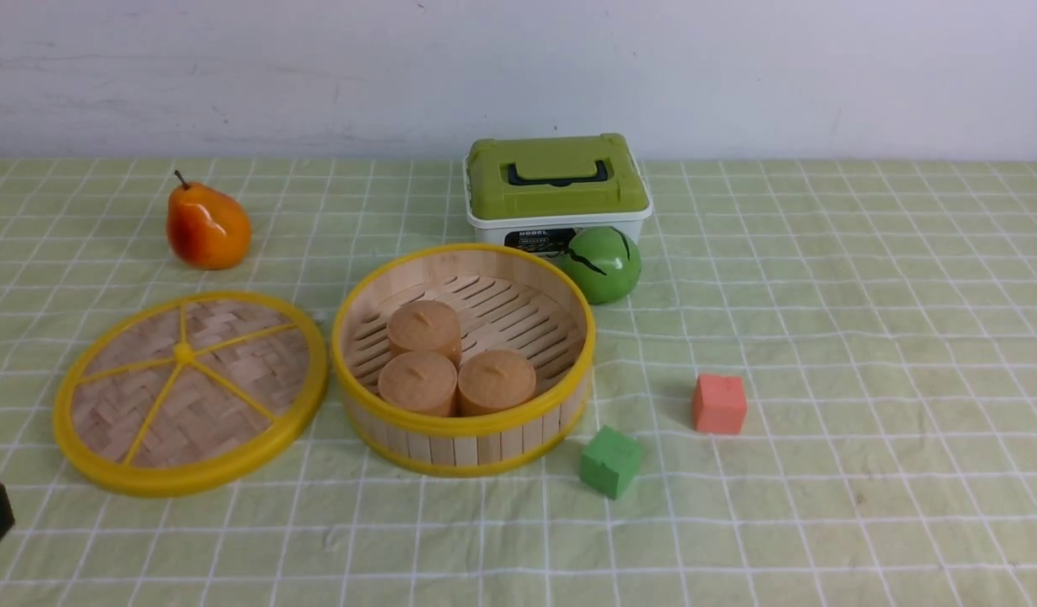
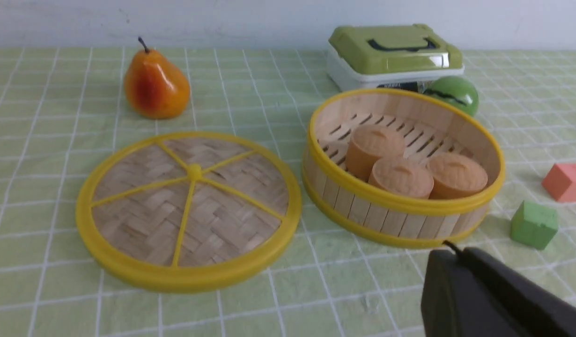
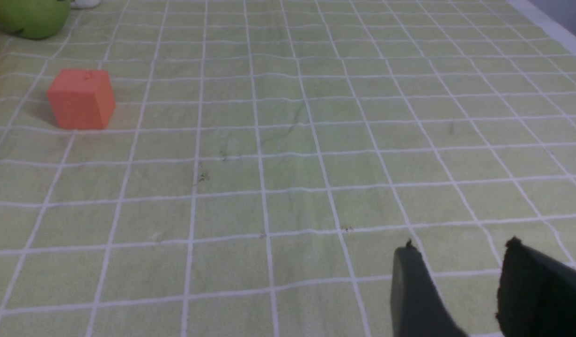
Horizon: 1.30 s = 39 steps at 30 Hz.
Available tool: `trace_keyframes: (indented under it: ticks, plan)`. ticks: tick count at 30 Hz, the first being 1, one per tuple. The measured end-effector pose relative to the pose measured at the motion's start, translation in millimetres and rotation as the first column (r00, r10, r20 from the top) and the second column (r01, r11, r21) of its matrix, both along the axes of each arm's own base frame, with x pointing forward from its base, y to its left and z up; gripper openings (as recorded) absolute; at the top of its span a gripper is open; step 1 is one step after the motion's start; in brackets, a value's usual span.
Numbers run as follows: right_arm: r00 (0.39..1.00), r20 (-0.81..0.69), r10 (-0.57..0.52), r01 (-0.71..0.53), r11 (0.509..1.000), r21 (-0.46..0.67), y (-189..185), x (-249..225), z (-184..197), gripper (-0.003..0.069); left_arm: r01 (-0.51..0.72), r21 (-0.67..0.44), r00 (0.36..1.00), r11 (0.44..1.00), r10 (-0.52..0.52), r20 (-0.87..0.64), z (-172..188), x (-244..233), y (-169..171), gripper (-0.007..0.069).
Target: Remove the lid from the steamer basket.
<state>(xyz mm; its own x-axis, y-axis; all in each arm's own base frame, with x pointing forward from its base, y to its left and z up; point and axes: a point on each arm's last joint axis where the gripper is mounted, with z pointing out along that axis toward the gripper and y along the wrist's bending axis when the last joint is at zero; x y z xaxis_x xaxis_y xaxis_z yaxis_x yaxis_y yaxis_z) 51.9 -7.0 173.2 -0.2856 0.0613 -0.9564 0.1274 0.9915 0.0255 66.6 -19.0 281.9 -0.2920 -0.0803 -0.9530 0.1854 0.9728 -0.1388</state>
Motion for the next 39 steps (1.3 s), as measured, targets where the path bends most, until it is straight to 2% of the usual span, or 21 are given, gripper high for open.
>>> trace_keyframes:
  ticks: [4,8,13,14,19,23,30,39]
  plan:
    - [1.0,0.0,0.0,0.0,1.0,0.0,0,0,0,0.0241,0.002,0.023,0.999,1.0,-0.001,-0.049,-14,1,0,-0.0013]
    - [1.0,0.0,0.0,0.0,1.0,0.0,0,0,0,0.0241,-0.04,0.055,0.999,0.998,0.039,0.02,-29,-5,5,-0.0013]
    - [1.0,0.0,0.0,0.0,1.0,0.0,0,0,0,0.0241,-0.124,-0.025,0.983,0.992,0.126,0.132,-61,-13,11,-0.0013]
    - [1.0,0.0,0.0,0.0,1.0,0.0,0,0,0,0.0241,-0.148,-0.049,0.978,0.988,0.153,0.139,-76,-13,13,-0.0013]
    - [1.0,0.0,0.0,0.0,1.0,0.0,0,0,0,0.0241,-0.193,-0.101,0.98,0.976,0.196,0.017,-104,-12,15,-0.0013]
    - [1.0,0.0,0.0,0.0,1.0,0.0,0,0,0,0.0241,-0.198,-0.069,0.979,0.978,0.194,-0.058,-112,-14,16,-0.0013]
    - [1.0,0.0,0.0,0.0,1.0,0.0,0,0,0,0.0241,-0.155,0.006,0.987,0.988,0.155,-0.047,-113,-14,14,-0.0013]
    - [1.0,0.0,0.0,0.0,1.0,0.0,0,0,0,0.0241,-0.151,0.013,0.987,0.988,0.151,-0.046,-113,-15,14,-0.0013]
